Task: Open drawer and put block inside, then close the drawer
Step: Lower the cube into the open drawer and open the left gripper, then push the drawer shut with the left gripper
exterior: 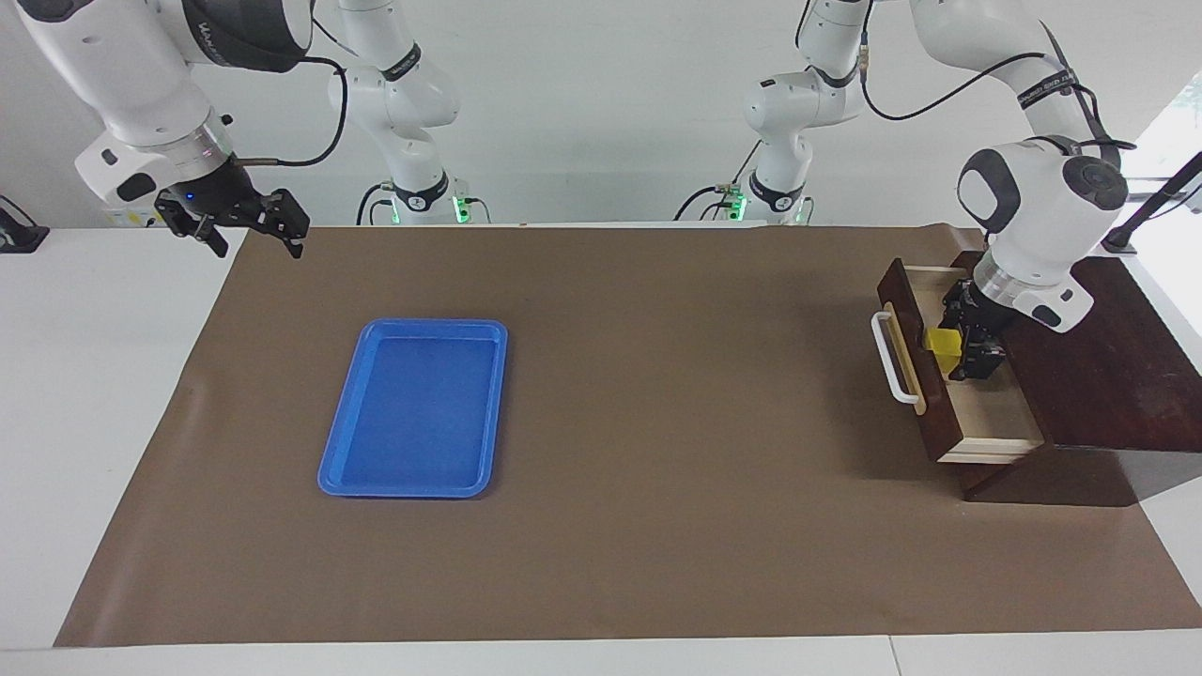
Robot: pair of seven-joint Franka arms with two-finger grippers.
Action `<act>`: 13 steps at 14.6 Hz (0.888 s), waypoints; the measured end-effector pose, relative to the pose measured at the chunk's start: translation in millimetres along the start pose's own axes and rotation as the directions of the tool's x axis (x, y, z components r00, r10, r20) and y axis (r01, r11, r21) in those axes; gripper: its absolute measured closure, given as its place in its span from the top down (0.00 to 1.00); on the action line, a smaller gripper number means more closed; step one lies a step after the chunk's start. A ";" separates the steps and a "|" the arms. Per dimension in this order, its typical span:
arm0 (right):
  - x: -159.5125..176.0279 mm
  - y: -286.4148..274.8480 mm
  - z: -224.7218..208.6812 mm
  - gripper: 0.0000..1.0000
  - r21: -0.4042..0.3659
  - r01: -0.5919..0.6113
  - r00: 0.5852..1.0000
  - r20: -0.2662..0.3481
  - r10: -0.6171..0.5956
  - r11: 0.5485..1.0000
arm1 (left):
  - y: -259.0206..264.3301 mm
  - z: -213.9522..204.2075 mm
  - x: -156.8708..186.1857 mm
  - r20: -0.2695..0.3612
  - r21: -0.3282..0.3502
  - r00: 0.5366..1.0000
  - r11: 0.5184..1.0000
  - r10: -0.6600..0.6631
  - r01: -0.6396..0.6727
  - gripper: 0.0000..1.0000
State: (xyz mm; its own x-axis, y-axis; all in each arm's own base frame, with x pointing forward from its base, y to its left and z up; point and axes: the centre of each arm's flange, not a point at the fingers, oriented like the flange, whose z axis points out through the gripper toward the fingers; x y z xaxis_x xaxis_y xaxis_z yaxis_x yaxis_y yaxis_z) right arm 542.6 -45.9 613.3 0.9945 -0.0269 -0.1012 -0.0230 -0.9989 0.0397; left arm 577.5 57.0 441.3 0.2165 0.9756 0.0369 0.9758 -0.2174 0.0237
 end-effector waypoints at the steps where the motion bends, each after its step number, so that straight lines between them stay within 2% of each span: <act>1: 0.0 0.0 0.0 1.00 0.000 -0.004 1.000 0.000 0.004 1.000 | 1.1 -10.3 0.5 0.000 0.002 1.000 1.000 -0.001 0.001 1.00; 4: -0.3 0.0 -0.9 1.00 0.000 -0.006 1.000 -0.002 0.006 1.000 | 2.8 -49.8 1.9 0.002 0.006 1.000 1.000 -0.005 0.005 1.00; 9: -0.3 0.0 -0.9 1.00 0.000 -0.006 1.000 -0.002 0.006 1.000 | -1.3 -114.6 -7.1 -0.014 -0.061 1.000 0.998 0.004 -0.005 1.00; 13: -0.3 0.0 -0.9 1.00 0.000 -0.006 1.000 -0.002 0.006 1.000 | 4.3 -115.7 -52.4 0.003 -0.038 0.999 0.999 0.034 -0.033 1.00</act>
State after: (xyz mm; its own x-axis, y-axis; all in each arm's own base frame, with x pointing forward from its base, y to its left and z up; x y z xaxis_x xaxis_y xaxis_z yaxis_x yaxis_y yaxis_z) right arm 542.4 -45.9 614.2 0.9945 -0.0330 -0.0990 -0.0292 -0.9988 0.0404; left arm 566.7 1.4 555.0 0.2492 0.9678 0.0351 0.9661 -0.2509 0.0601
